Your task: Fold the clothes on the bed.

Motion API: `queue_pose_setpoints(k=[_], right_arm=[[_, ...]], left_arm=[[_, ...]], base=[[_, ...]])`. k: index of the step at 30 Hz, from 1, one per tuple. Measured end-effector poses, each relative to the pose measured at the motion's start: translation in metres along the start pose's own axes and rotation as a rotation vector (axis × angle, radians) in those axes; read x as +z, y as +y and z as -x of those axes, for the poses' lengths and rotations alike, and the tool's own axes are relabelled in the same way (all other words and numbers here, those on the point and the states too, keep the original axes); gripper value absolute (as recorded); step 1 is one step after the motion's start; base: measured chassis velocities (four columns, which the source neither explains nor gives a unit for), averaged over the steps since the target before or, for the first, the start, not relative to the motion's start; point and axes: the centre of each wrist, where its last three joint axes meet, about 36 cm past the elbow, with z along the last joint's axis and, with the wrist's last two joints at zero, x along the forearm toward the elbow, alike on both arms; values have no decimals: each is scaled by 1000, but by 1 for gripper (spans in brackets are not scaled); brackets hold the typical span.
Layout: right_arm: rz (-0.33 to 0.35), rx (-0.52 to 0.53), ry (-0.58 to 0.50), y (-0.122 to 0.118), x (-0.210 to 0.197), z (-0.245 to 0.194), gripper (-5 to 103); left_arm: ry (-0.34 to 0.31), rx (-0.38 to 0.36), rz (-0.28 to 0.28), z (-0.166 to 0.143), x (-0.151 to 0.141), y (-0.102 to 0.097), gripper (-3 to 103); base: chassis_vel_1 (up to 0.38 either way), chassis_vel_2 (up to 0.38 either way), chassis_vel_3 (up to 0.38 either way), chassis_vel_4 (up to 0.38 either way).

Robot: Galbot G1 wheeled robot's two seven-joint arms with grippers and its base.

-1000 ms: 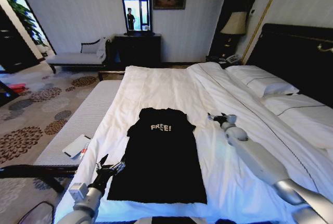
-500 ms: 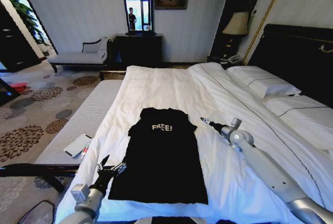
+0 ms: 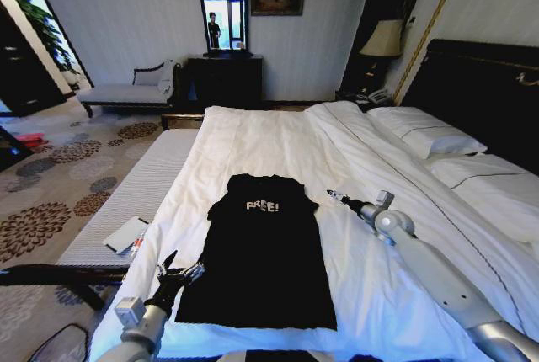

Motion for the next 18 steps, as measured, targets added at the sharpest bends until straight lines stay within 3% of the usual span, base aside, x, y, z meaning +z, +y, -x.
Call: queue_pose_setpoints(k=[18], right_arm=[[-3,5,-4,-2,-1,-1,100]], left_arm=[[0,0,-1,0,0,0,100]], base=[[0,0,0,0]])
